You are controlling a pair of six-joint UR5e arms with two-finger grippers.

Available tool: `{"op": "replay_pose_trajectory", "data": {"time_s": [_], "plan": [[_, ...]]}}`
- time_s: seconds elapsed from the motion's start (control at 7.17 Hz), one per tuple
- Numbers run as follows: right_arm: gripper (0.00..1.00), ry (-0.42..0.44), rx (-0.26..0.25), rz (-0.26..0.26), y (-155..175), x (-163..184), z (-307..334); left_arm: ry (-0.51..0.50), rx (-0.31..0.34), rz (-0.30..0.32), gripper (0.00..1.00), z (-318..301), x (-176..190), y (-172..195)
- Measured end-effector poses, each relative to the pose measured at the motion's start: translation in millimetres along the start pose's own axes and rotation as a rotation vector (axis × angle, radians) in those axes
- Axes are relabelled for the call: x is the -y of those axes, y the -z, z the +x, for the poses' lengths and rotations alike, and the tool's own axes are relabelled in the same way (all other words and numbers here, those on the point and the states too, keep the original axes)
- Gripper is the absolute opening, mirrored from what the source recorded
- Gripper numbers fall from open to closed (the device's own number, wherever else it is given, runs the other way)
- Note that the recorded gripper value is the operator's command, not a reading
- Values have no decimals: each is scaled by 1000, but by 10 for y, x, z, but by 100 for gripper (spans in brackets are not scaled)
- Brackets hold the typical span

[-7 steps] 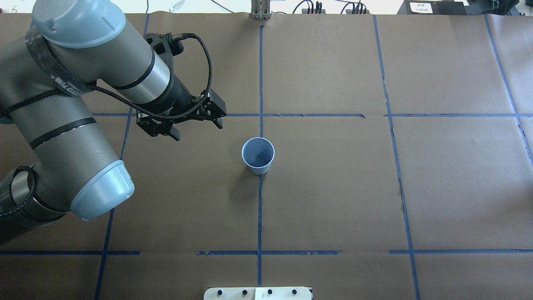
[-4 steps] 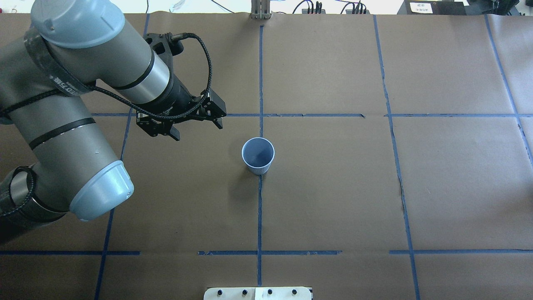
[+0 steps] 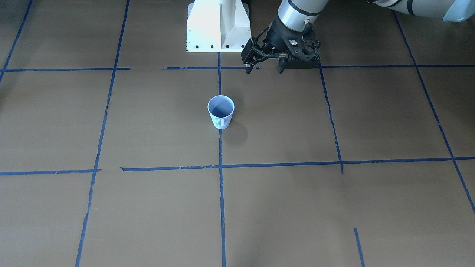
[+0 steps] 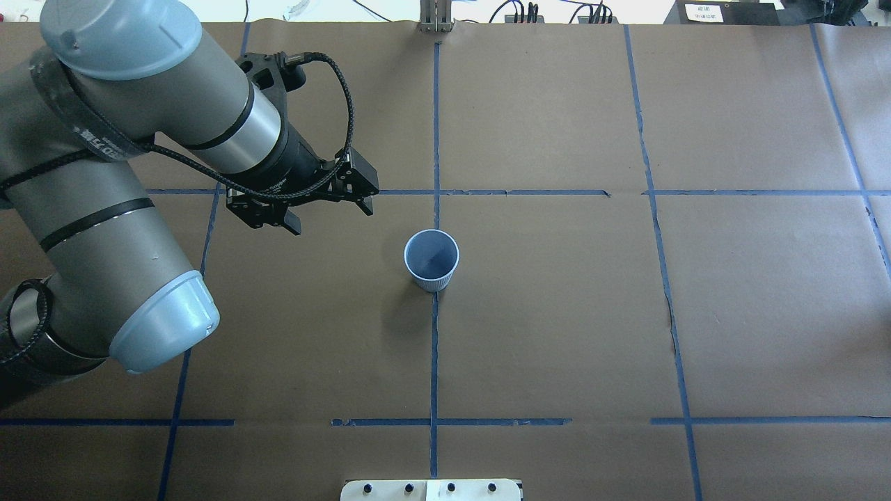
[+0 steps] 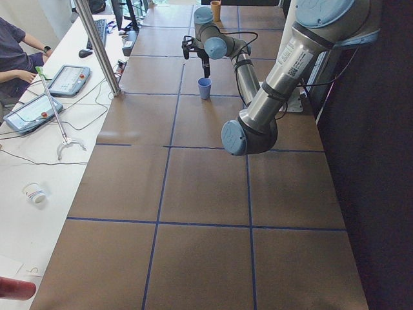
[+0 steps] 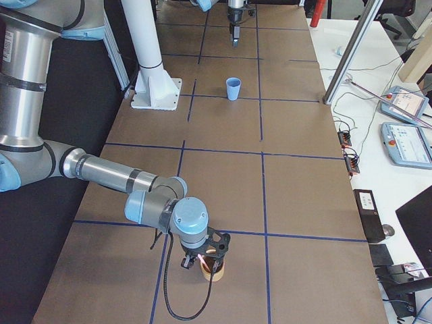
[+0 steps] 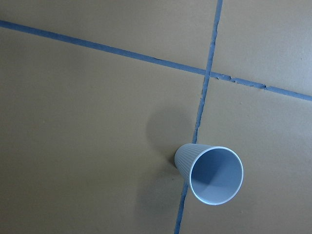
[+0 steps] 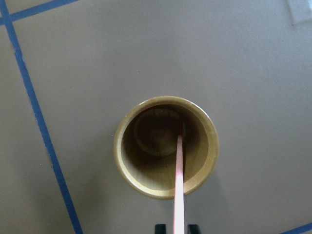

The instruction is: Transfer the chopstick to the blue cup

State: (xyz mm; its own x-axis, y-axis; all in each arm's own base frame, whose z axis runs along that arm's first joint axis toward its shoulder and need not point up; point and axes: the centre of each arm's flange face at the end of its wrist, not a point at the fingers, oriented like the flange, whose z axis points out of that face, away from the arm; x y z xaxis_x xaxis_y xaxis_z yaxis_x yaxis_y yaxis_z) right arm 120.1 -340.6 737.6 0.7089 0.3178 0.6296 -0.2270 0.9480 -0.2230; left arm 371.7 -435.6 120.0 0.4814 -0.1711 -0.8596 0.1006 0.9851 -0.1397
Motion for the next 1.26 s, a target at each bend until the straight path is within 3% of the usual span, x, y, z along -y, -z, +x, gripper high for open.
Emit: {"op": "replay_pose_trajectory", "data": {"time_s": [0.28,0.56,0.84,0.98,1.26], "plan": [[0,-3,1,16,92,14,-55,-3,-6,2,100,5,-16,34],[0,-46,-6,-10,269,-70,-116,-9,-17,5,100,19,-47,85],[0,-81,-76,-54,740,-274,-311,-15,-31,9,100,31,-96,158],[0,-86,-116,-50,1028,-329,-320,-16,-33,9,100,29,-106,171],[0,-77,-178,18,1627,-214,-331,-15,-31,8,100,10,-106,165]]}}
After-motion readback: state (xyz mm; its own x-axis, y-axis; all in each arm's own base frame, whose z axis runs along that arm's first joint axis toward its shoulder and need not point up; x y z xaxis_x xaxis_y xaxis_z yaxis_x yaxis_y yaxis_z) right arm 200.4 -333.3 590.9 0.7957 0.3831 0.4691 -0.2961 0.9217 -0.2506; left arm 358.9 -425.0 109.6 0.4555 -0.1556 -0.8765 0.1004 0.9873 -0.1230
